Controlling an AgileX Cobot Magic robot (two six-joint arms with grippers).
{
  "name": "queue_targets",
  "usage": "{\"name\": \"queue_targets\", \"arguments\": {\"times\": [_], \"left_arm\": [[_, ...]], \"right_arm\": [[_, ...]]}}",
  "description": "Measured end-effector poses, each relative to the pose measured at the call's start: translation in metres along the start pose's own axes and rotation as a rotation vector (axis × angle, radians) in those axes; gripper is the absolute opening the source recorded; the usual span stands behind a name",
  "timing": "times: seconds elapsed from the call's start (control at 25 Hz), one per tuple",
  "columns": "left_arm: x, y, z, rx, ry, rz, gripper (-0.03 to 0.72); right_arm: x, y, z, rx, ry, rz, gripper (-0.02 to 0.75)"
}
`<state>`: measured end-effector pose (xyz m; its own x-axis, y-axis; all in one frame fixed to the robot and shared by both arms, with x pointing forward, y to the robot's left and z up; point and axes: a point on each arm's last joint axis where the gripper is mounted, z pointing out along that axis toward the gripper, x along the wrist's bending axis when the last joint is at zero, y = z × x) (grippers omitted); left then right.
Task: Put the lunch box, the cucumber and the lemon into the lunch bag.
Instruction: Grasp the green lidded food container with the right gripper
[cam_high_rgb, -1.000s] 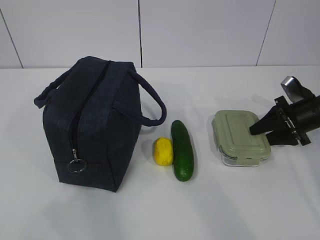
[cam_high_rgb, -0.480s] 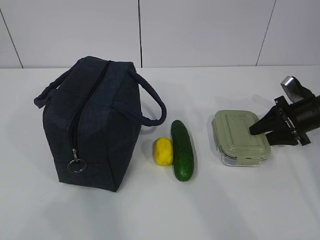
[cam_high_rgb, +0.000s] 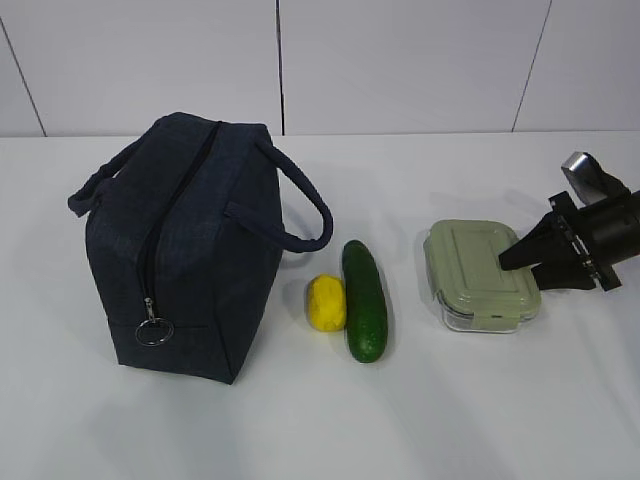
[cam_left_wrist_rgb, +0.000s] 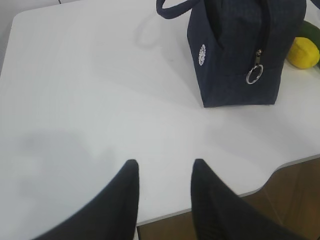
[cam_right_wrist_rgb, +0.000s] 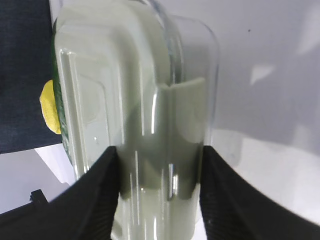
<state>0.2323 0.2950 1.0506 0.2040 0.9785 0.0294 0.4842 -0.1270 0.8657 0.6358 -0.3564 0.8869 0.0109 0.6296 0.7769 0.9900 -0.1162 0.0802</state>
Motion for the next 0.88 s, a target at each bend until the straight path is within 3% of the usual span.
{"name": "queue_targets", "arguments": {"times": [0.72, 0.88], "left_arm": [[0.0, 0.0, 0.0, 0.0, 0.0, 0.0, 0.239], [0.0, 0.0, 0.0, 0.0, 0.0, 0.0, 0.239]], "right_arm": [[0.0025, 0.0013, -0.002, -0.016, -0.001, 0.012, 0.347], [0.0086, 0.0027, -0.0085, -0.041, -0.028, -0.004, 0.27]]}}
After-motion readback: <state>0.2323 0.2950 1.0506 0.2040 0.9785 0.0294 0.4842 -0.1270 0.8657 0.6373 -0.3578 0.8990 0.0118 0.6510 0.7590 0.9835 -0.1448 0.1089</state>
